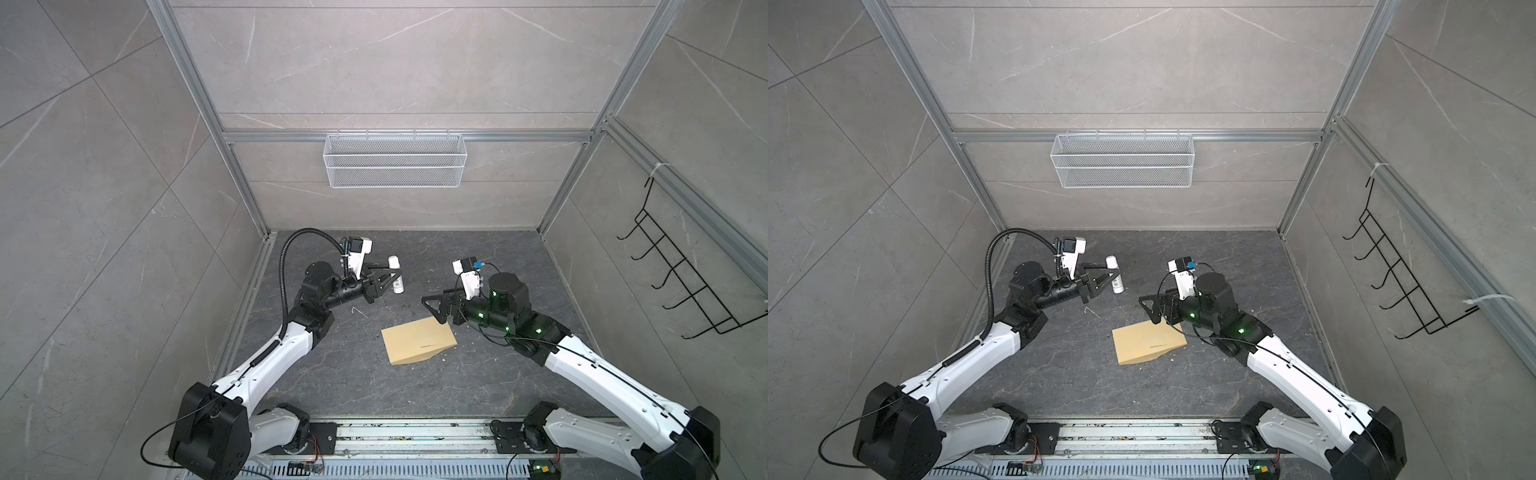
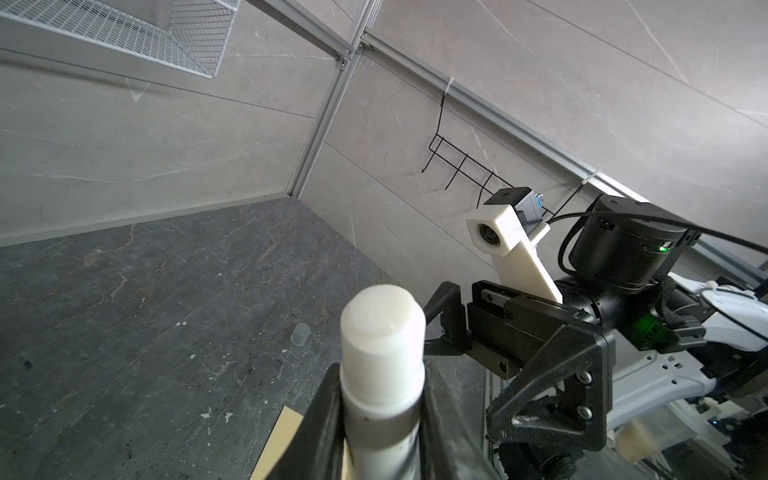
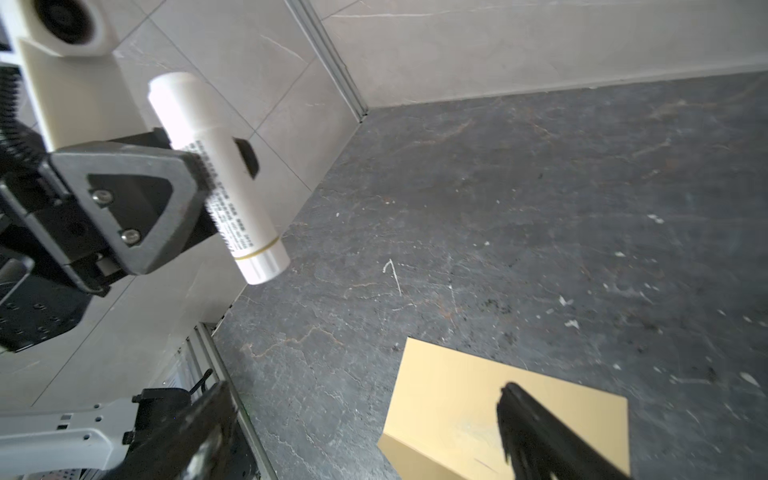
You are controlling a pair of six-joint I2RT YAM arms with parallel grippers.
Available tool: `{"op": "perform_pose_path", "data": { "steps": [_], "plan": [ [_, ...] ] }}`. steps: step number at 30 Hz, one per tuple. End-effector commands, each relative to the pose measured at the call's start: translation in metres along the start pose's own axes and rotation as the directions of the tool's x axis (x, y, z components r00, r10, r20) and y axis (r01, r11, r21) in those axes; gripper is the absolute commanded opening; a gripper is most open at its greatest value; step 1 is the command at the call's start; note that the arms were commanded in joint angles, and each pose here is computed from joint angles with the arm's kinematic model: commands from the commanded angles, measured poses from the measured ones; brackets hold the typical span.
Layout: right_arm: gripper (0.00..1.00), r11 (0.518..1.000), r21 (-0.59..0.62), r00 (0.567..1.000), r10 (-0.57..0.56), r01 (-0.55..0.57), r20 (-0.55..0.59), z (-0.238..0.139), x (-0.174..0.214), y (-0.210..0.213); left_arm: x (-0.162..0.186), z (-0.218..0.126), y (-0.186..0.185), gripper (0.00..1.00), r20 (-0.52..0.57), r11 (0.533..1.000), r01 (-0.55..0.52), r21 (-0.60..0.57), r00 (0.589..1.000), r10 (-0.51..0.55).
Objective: Place the letter into the envelope and seal it
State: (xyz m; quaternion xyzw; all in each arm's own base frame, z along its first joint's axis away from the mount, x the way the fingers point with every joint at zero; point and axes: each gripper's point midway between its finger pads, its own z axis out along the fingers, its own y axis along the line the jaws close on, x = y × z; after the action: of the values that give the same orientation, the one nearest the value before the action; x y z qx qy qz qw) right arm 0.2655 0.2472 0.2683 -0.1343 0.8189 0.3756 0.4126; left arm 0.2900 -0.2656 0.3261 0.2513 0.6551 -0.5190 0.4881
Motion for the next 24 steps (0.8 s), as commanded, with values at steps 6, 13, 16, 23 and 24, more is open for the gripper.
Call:
{"op": "perform_pose_path", "data": {
  "steps": [6, 13, 16, 23, 24],
  "plan": [
    [0.99, 0.875, 0.354, 0.932, 0.363, -0.33, -0.029, -0.024, 0.06, -0.069, 0.005, -0.018, 0.006, 0.0, -0.074, 0.967, -0.229, -0.115, 0.972, 0.222],
    [0.99, 0.652, 0.509, 0.754, 0.656, -0.562, -0.008, -0.012, 0.124, -0.095, 0.012, -0.033, 0.009, 0.0, -0.051, 0.886, -0.43, -0.174, 0.902, 0.428],
    [0.98, 0.6, 0.565, 0.727, 0.687, -0.567, 0.0, -0.005, 0.142, -0.098, 0.016, -0.035, 0.005, 0.0, -0.037, 0.857, -0.487, -0.168, 0.872, 0.488],
    [0.9, 0.509, 0.626, 0.655, 0.756, -0.59, 0.002, 0.019, 0.176, -0.096, 0.026, -0.036, -0.004, 0.0, -0.036, 0.809, -0.575, -0.12, 0.817, 0.575],
    [0.88, 0.505, 0.627, 0.651, 0.759, -0.593, 0.004, 0.023, 0.178, -0.095, 0.026, -0.036, -0.004, 0.0, -0.039, 0.805, -0.582, -0.119, 0.813, 0.582]
  ]
}}
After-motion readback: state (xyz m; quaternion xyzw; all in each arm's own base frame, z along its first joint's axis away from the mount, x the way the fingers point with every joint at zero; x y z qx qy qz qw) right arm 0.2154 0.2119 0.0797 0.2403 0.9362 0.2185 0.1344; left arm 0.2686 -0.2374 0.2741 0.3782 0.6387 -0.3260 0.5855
